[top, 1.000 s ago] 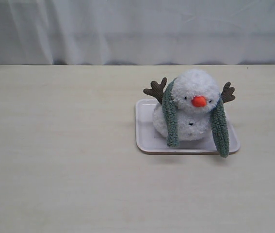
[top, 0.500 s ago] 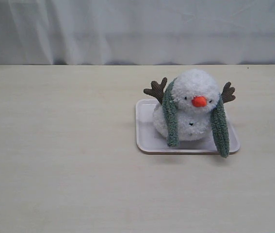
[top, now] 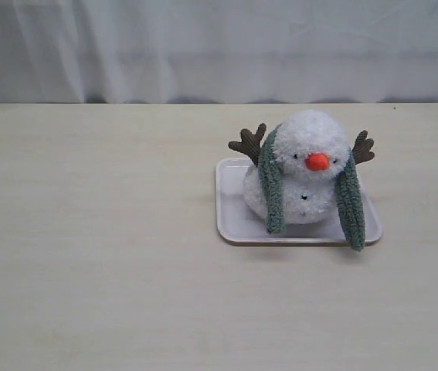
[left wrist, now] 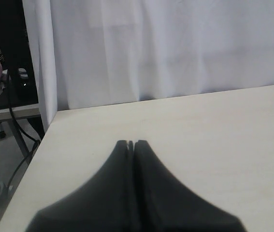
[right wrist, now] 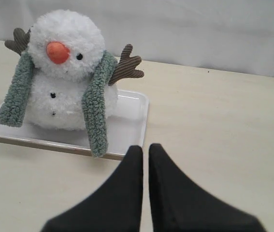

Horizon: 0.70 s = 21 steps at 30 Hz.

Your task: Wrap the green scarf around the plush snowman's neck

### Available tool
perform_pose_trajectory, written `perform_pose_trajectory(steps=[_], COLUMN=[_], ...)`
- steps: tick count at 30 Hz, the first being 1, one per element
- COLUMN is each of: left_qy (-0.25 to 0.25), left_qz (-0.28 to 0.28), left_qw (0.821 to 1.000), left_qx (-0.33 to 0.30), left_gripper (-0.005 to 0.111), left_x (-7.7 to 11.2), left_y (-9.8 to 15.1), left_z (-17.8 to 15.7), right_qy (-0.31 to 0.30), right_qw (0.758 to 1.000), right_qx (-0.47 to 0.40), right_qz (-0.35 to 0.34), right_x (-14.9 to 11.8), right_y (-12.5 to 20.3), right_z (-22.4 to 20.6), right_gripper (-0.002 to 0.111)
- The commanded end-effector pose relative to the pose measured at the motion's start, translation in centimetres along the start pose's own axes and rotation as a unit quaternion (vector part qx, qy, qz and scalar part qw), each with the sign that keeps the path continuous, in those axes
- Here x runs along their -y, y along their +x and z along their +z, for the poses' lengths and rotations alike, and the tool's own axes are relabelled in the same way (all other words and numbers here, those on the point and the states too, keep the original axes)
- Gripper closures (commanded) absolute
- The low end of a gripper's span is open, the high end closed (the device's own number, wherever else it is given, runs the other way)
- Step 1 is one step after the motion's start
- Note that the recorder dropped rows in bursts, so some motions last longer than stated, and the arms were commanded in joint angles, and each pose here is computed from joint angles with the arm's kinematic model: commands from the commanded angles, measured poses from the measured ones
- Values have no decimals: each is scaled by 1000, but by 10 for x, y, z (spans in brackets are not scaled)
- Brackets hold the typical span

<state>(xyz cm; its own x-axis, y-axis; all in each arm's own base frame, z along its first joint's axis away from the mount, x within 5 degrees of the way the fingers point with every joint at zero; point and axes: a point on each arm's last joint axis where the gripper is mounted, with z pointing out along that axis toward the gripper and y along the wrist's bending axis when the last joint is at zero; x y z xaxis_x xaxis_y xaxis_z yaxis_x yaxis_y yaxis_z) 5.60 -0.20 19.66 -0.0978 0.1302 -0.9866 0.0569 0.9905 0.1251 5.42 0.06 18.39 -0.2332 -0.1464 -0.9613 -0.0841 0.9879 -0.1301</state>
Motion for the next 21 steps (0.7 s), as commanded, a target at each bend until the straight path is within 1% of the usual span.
perform_pose_trajectory(steps=[1, 4, 7, 21], left_qy=[3, 3, 3, 4], left_qz=[1, 1, 1, -2], left_qw=[1000, 1000, 1000, 1000], left_qx=[6, 6, 6, 6], left_gripper=[107, 107, 107, 107], left_x=[0, 0, 0, 1], left_y=[0, 0, 0, 0], left_z=[0, 0, 0, 0], right_qy=[15, 39, 48, 47], right_qw=[1000, 999, 999, 999], right_qx=[-4, -7, -8, -8], right_qz=[3, 9, 11, 20], right_x=[2, 4, 5, 5], right_y=[1, 2, 2, 2], right_z=[0, -1, -1, -1], right_gripper=[104, 104, 104, 104])
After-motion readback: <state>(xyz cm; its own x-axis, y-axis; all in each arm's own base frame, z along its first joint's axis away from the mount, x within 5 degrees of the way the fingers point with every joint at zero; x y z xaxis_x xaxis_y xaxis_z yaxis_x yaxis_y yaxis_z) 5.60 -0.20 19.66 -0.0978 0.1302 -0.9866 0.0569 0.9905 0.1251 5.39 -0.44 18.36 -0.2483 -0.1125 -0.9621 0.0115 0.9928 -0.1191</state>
